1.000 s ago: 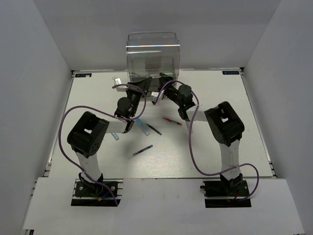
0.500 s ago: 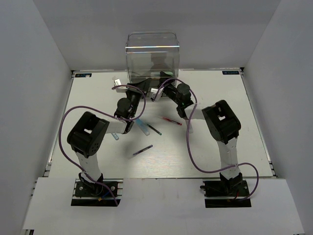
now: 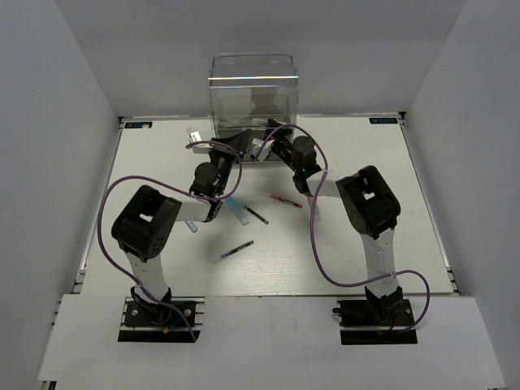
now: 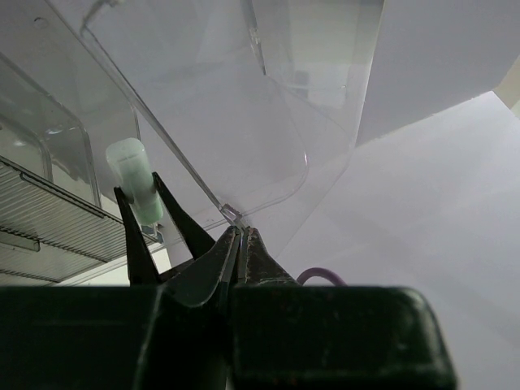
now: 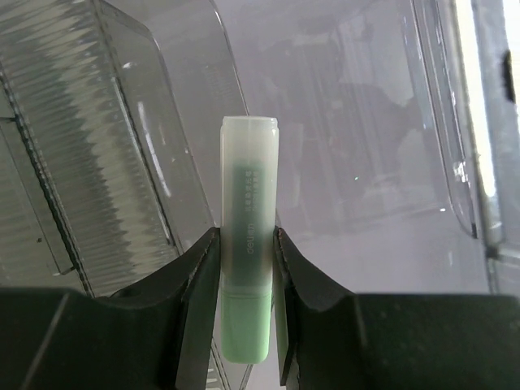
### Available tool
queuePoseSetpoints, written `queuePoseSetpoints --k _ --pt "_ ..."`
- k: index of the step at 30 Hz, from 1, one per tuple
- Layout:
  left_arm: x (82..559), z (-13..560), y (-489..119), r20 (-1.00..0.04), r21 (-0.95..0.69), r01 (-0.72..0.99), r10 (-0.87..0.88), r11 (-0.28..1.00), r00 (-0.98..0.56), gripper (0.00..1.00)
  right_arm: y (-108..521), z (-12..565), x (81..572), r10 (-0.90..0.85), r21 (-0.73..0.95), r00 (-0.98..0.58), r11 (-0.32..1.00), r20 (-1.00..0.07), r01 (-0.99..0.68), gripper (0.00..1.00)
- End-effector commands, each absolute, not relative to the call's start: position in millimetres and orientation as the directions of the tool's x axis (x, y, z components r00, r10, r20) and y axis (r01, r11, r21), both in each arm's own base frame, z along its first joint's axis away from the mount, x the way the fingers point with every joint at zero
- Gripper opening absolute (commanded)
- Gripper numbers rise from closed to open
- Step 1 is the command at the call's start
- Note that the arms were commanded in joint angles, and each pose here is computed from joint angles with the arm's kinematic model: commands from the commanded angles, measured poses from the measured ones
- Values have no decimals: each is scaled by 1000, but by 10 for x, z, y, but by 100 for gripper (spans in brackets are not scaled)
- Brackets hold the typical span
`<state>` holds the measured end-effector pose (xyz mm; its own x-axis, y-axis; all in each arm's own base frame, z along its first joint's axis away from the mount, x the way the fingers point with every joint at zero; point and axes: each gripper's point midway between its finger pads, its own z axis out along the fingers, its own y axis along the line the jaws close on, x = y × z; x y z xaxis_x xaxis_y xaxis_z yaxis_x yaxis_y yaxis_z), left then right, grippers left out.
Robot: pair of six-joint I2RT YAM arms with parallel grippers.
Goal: Sort the stationery into containers
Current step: Place the stationery in the storage box, then pick up the stationery from the center of the board.
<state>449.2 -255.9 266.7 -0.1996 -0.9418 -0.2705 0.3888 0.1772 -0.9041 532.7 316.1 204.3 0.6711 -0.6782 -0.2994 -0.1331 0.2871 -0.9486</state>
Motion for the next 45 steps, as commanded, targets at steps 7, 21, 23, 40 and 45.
queuePoseSetpoints --k 7,21,23,40,45 --pt "4341 3199 -2487 -226 -856 505 -959 111 -172 12 3078 2560 5352 -654 -905 655 410 -379 -114 25" --pt "4350 3177 -2492 -229 -859 498 -958 115 -174 12 3094 2668 5242 -619 -897 685 425 -385 -121 59" --pt "4350 3177 -2492 -229 -859 498 -958 115 -174 12 3094 2681 5217 -611 -897 692 425 -385 -124 61" --pt "4341 3200 -2487 -229 -859 498 -958 115 -174 12 3105 2600 4533 -453 -893 804 400 -387 -204 44" --pt "4341 3200 -2487 -229 -859 498 -958 115 -174 12 3015 2506 4286 -422 -880 798 393 -430 -266 43"
